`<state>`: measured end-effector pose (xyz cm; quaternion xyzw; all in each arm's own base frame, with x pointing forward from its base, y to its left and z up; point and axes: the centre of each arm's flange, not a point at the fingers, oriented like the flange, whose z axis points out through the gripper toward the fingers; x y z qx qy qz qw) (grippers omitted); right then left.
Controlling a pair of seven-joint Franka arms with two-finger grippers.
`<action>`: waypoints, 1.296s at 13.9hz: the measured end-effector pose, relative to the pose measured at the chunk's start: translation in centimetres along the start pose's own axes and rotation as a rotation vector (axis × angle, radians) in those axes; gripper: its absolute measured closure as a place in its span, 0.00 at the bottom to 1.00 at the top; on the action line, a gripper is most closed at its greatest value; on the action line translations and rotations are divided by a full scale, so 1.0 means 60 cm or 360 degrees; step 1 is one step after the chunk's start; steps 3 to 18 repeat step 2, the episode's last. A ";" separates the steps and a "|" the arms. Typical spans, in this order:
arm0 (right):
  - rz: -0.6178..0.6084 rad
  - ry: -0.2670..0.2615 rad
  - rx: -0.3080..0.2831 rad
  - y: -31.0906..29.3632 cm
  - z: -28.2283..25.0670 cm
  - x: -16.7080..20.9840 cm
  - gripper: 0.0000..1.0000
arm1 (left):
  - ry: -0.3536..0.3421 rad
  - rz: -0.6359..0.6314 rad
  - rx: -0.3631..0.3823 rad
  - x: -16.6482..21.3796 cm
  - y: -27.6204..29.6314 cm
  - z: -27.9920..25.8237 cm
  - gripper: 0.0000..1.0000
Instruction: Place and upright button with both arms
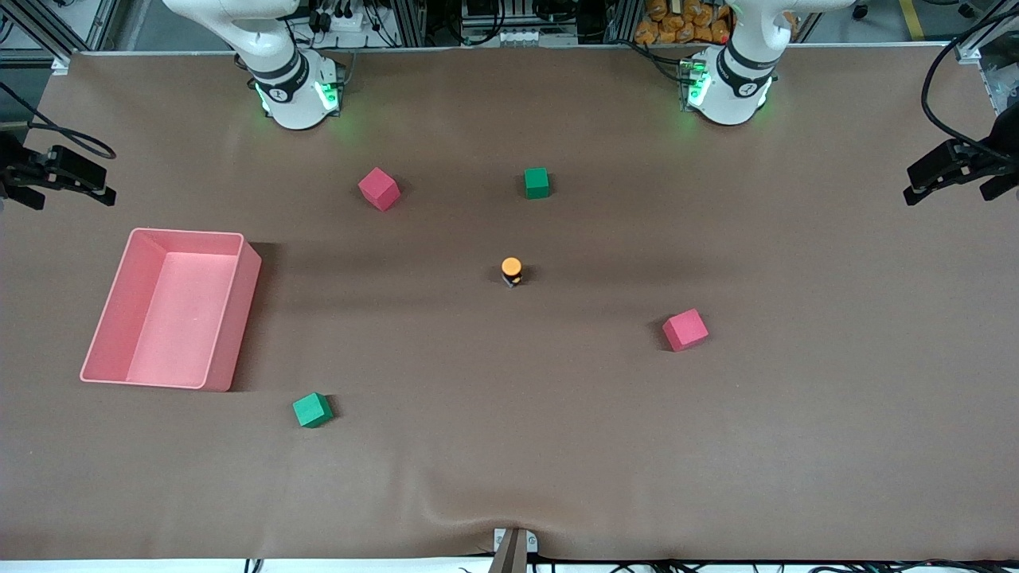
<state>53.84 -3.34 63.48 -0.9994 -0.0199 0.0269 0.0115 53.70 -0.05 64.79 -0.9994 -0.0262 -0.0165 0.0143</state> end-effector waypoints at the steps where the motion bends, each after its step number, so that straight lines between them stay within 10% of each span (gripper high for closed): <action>1: 0.0000 0.0000 0.0000 0.000 0.000 0.000 0.00 | 0.0000 -0.0004 0.0000 0.000 0.003 0.000 0.00; 18: 0.0000 0.0000 0.0000 0.000 0.000 0.000 0.00 | 0.0000 -0.0006 0.0000 0.000 0.005 0.000 0.00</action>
